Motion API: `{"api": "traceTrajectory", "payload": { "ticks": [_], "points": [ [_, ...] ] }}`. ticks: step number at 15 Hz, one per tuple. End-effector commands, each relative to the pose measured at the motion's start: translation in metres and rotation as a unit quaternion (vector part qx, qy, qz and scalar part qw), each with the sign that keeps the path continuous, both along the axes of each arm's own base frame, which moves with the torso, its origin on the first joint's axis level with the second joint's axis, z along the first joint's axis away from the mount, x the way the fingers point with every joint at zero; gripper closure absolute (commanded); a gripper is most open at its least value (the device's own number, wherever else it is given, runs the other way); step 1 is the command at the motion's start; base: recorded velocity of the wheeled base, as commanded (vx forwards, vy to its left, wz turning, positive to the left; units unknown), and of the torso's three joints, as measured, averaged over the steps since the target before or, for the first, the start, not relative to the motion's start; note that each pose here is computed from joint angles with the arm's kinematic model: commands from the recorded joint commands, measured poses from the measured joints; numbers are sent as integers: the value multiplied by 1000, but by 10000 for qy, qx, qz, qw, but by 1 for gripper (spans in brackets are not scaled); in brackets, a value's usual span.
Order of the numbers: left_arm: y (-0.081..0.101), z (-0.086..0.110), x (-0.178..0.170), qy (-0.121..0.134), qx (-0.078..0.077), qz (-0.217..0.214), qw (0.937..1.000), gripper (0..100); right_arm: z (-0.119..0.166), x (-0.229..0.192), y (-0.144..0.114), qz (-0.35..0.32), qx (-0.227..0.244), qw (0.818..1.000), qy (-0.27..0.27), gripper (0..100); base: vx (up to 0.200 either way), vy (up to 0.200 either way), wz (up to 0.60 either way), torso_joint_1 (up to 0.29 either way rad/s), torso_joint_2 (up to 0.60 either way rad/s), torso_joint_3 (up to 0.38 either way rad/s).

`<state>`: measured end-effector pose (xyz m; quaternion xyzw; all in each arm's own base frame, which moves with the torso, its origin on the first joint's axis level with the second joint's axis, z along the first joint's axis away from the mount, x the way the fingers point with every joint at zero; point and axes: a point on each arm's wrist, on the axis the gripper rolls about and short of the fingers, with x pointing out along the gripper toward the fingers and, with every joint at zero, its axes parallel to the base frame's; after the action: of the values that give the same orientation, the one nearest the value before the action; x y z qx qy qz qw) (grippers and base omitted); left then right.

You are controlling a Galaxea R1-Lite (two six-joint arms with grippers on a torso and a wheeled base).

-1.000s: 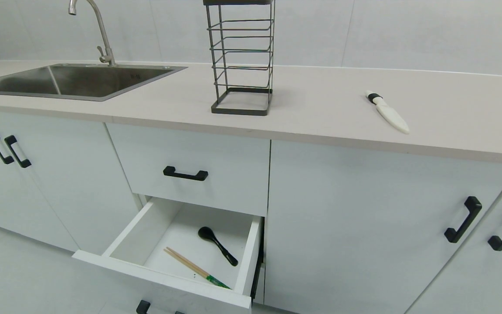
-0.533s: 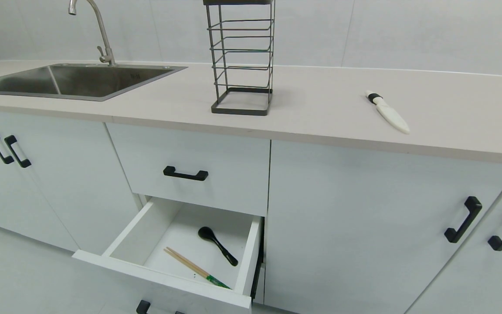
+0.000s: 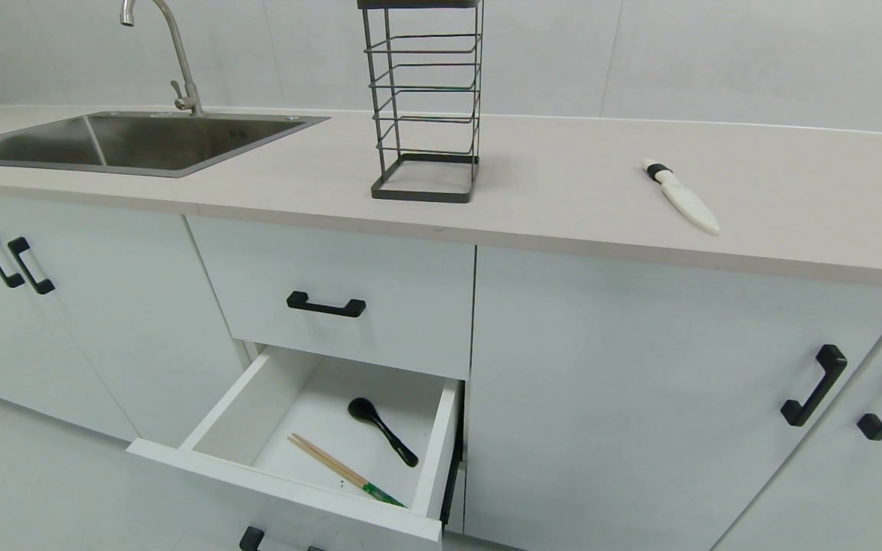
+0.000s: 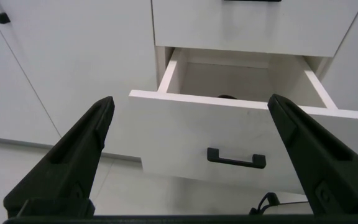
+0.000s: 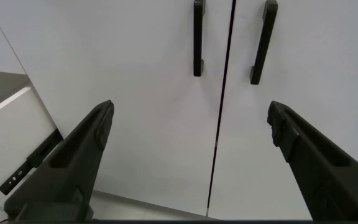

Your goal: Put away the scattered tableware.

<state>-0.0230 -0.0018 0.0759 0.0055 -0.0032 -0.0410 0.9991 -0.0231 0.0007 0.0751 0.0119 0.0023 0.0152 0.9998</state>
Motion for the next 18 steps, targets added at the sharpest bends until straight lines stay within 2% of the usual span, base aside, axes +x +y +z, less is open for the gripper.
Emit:
{"api": "traceTrajectory", "payload": {
  "ticks": [1,2,3,4,5,6,7,8,9,10,11,12,13,14,16,17,18],
  "points": [
    [0,21,-4,-722,-85,5,9974,0,0,0,0,1,-4,10000,9,0,0,0,0,0,0,0],
    [1,60,-18,-1665,-129,129,9859,0,0,0,0,1,-4,10000,17,0,0,0,0,0,0,0],
    [1,70,-24,-1736,-92,90,9847,0,0,0,0,1,4,10000,17,0,0,0,0,0,0,0],
    [0,75,-28,-1413,150,-89,9898,0,0,0,0,1,4,10000,17,0,0,0,0,0,0,0],
    [0,75,-28,-1200,284,-214,9921,0,0,0,0,1,-4,10000,9,0,0,0,0,0,0,0],
    [-2,77,-28,-739,502,-511,9947,0,0,0,0,1,4,10000,17,0,0,0,0,0,0,0],
    [-3,77,-20,-42,684,-975,9929,0,0,0,0,1,-4,10000,17,0,0,0,0,0,0,0],
    [-4,77,-12,264,750,-1222,9893,0,0,0,0,1,-4,10000,17,0,0,0,0,0,0,0],
    [-5,78,-5,469,730,-1474,9853,0,0,0,0,1,-4,10000,17,0,0,0,0,0,0,0],
    [-6,81,6,779,635,-2432,9648,0,0,0,0,1,4,10000,17,0,0,0,0,0,0,0],
    [-8,82,14,1043,579,-2915,9491,0,0,0,0,1,-4,10000,17,0,0,0,0,0,0,0],
    [-9,82,24,1347,552,-3112,9391,0,0,0,0,1,4,10000,17,0,0,0,0,0,0,0],
    [-11,82,29,1524,543,-3188,9339,0,0,0,0,1,4,10000,17,0,0,0,0,0,0,0],
    [-13,81,40,1822,548,-3276,9255,0,0,0,0,1,-4,10000,9,0,0,0,0,0,0,0],
    [-19,75,58,2477,527,-3459,9035,0,0,0,0,1,-4,10000,9,0,0,0,0,0,0,0],
    [-20,72,61,2652,473,-3487,8977,0,0,0,0,1,4,10000,17,0,0,0,0,0,0,0],
    [-21,62,65,2986,418,-3484,8875,0,0,0,0,1,4,10000,17,0,0,0,0,0,0,0]
  ]
}}
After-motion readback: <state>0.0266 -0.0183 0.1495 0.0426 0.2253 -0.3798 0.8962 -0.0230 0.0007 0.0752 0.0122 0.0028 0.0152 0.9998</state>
